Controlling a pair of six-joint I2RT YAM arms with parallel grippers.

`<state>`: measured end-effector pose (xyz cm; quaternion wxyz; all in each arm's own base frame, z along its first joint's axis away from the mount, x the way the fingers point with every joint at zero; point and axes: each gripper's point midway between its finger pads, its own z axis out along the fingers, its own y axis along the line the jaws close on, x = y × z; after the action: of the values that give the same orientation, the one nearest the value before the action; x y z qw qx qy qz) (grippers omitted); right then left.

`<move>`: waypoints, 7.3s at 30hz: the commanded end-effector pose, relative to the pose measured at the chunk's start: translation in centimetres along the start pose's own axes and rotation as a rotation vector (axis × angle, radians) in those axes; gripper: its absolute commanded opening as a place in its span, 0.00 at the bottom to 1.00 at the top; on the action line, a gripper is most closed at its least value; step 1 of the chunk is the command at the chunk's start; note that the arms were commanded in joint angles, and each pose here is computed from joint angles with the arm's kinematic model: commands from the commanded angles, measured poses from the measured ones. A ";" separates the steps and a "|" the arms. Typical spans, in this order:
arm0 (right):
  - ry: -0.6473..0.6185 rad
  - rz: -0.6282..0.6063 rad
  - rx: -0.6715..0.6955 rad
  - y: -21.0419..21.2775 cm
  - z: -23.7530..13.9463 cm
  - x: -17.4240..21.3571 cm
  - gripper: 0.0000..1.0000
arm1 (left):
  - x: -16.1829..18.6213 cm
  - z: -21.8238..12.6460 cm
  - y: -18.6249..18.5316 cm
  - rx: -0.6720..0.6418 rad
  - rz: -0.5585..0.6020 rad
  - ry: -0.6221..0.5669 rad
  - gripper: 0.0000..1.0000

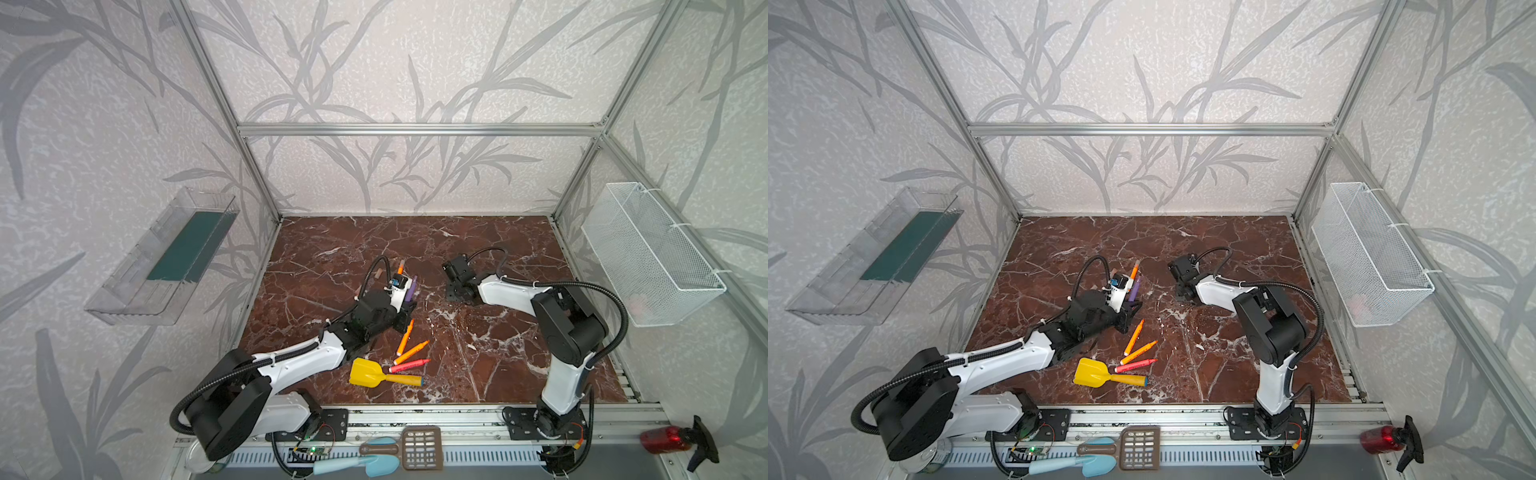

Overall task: Insert the pens into the pen caps
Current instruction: 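Lower the right gripper and grasp one pink cap, then lift the cap with the right gripper toward the purple marker tip, then lower the held cap onto the purple marker tip with the right gripper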

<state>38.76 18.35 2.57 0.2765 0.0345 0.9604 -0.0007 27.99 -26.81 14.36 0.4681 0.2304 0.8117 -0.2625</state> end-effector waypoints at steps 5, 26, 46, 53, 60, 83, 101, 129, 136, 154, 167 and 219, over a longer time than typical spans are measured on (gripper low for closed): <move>-0.007 0.018 0.025 -0.8 0.2 0.1 0.37 | -0.8 -0.4 -0.2 0.005 0.014 -0.024 0.00; 0.043 0.033 0.040 -1.6 2.2 0.9 0.27 | -0.6 -0.1 -0.3 0.010 0.013 -0.021 0.00; -0.096 0.152 -0.076 -2.9 -2.9 0.1 0.08 | -0.1 0.5 -1.7 0.093 0.011 0.006 0.00; -0.293 0.274 -0.197 -5.1 -9.6 -0.5 0.04 | 0.3 0.9 -4.5 0.227 0.038 0.032 0.00; -0.538 0.383 -0.343 -7.9 -16.8 -0.7 0.03 | 1.1 1.5 -7.0 0.291 0.082 0.069 0.00; -0.797 0.425 -0.795 -5.5 -27.0 -3.2 0.00 | 2.3 3.4 -11.6 0.366 0.147 0.072 0.00; -0.738 0.414 -0.902 -2.5 -26.7 -4.7 0.00 | 2.1 3.3 -11.1 0.341 0.145 0.050 0.00; -0.623 0.408 -0.970 2.0 -24.6 -3.4 0.00 | 1.5 2.7 -11.1 0.343 0.121 0.012 0.00; -0.596 0.404 -0.967 2.5 -23.7 -2.3 0.00 | 1.2 2.8 -10.9 0.338 0.100 0.001 0.00; -0.575 0.381 -0.967 3.0 -23.3 -0.7 0.00 | -3.4 1.8 -11.4 0.459 -0.058 -0.087 0.00; -0.489 0.329 -1.033 5.8 -23.5 0.0 0.00 | -5.6 0.7 -13.0 0.600 -0.062 -0.123 0.00; -0.638 0.203 -0.795 4.1 -26.9 -2.0 0.99 | 0.7 2.5 -11.0 0.436 0.069 0.006 0.00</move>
<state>25.76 22.55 24.71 0.5353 0.0213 0.7540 0.3801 23.18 -36.07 14.89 0.4154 0.3434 0.7420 -0.3986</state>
